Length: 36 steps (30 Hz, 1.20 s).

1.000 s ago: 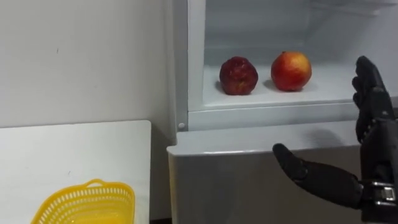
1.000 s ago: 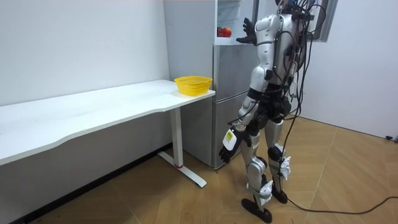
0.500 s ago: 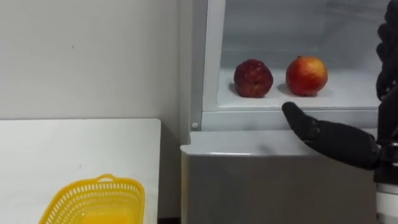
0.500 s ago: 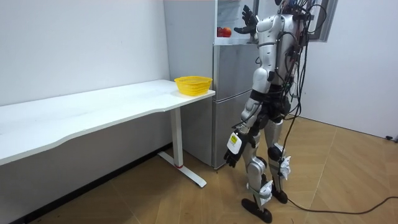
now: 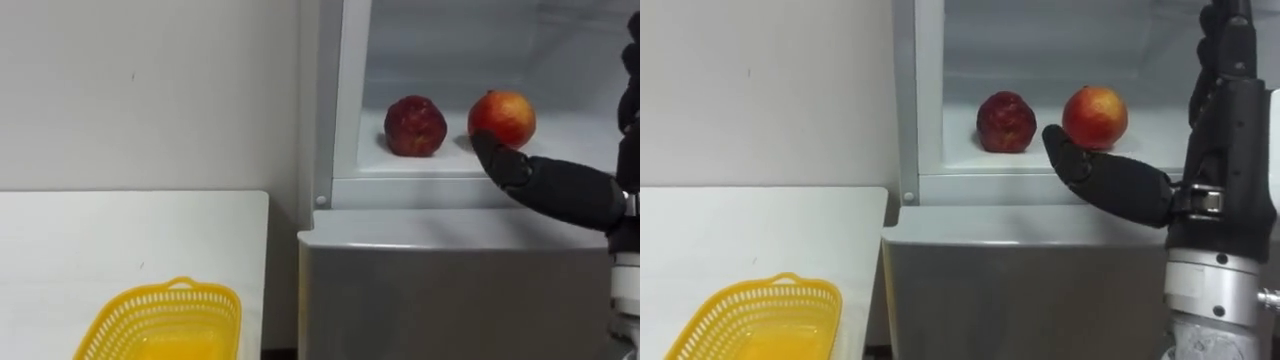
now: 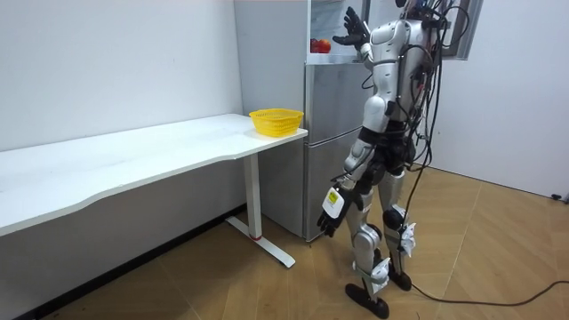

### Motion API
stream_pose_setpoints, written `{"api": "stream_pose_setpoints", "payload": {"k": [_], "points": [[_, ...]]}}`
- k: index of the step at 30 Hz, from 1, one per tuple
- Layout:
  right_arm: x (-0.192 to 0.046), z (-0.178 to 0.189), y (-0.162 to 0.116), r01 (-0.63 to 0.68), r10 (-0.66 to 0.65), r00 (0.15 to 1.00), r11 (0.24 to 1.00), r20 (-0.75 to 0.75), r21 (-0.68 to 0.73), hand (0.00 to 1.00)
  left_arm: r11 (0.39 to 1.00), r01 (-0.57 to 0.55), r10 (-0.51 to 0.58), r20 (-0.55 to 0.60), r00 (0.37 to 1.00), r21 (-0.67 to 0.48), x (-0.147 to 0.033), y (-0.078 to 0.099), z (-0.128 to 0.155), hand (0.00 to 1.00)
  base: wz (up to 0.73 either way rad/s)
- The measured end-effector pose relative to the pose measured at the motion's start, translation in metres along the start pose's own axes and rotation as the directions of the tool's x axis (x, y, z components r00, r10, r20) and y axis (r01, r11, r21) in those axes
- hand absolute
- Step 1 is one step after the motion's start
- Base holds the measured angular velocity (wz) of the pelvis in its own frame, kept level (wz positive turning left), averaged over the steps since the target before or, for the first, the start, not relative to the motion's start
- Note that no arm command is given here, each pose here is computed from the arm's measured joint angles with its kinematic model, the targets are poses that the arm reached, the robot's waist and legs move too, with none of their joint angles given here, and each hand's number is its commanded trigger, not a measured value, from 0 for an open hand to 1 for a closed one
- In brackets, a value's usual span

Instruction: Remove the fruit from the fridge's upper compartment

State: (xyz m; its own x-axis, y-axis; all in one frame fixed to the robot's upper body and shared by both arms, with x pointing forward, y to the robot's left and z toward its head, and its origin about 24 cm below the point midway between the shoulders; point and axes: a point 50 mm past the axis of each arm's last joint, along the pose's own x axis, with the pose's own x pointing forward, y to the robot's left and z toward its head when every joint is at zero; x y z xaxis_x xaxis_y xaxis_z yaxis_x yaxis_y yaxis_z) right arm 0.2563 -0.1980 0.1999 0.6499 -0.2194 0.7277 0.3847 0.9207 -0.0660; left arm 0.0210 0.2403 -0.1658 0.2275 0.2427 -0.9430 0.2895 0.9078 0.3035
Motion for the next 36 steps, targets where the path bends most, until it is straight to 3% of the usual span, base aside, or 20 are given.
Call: {"api": "stream_pose_setpoints", "payload": {"k": [10,36], "points": [[0.011,-0.018,0.004,-0.031,0.036,0.993,0.998,-0.114,0.051,0.00,0.999,-0.014,0.014,0.002,1.000,0.046,0.000,0.002,0.005,0.00,0.06],[0.030,-0.016,0.025,-0.088,0.096,0.991,0.992,-0.094,0.094,0.00,0.999,-0.015,0.016,-0.013,1.000,0.049,0.000,0.003,0.004,0.00,0.04]]}}
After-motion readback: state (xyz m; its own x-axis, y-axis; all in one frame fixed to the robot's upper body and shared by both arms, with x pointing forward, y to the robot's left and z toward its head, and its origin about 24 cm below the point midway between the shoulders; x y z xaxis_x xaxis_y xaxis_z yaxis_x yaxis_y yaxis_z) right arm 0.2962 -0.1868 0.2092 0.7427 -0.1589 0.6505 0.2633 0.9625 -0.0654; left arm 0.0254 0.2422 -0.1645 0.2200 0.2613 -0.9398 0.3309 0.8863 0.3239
